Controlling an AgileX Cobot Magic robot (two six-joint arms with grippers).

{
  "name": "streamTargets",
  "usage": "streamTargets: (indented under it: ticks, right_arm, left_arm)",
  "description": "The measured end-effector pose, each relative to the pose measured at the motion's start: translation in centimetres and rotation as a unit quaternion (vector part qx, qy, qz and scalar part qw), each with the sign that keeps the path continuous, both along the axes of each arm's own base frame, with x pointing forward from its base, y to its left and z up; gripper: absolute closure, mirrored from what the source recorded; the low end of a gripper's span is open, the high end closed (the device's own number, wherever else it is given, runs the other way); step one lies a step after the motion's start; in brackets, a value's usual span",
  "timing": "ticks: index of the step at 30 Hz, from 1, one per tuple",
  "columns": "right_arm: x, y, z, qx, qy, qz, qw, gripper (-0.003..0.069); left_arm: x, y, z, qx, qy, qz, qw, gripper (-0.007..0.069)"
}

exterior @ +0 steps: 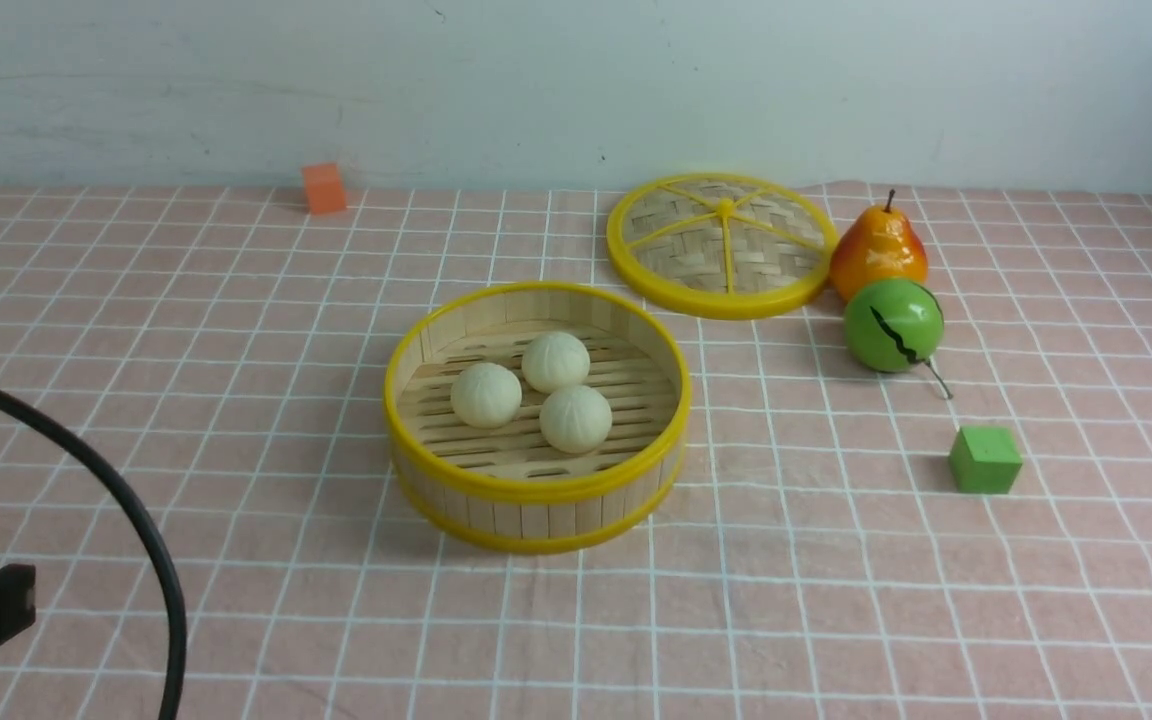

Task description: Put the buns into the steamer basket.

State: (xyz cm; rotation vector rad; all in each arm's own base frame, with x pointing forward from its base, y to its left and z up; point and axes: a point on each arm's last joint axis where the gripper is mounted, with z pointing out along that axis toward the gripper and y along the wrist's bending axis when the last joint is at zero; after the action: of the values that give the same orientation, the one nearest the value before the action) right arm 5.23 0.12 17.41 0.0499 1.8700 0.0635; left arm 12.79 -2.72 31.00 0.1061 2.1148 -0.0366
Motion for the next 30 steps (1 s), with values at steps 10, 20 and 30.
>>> streamTargets:
  ticks: [10, 20, 30]
  right_arm:
    - [0.0, 0.0, 0.0, -0.005, 0.000, 0.001, 1.000, 0.0638]
    - [0.0, 0.0, 0.0, -0.007, 0.000, 0.001, 1.000, 0.0623]
    - [0.0, 0.0, 0.0, -0.007, 0.000, 0.001, 1.000, 0.0608]
  left_arm:
    - [-3.0, 1.5, -3.0, 0.010, -0.040, -0.002, 0.999, 0.0532]
    - [-6.8, 2.3, -10.1, -0.108, -0.189, 0.024, 0.976, 0.0639]
    - [-7.6, 2.1, -14.2, -0.096, -0.098, 0.021, 0.990, 0.0639]
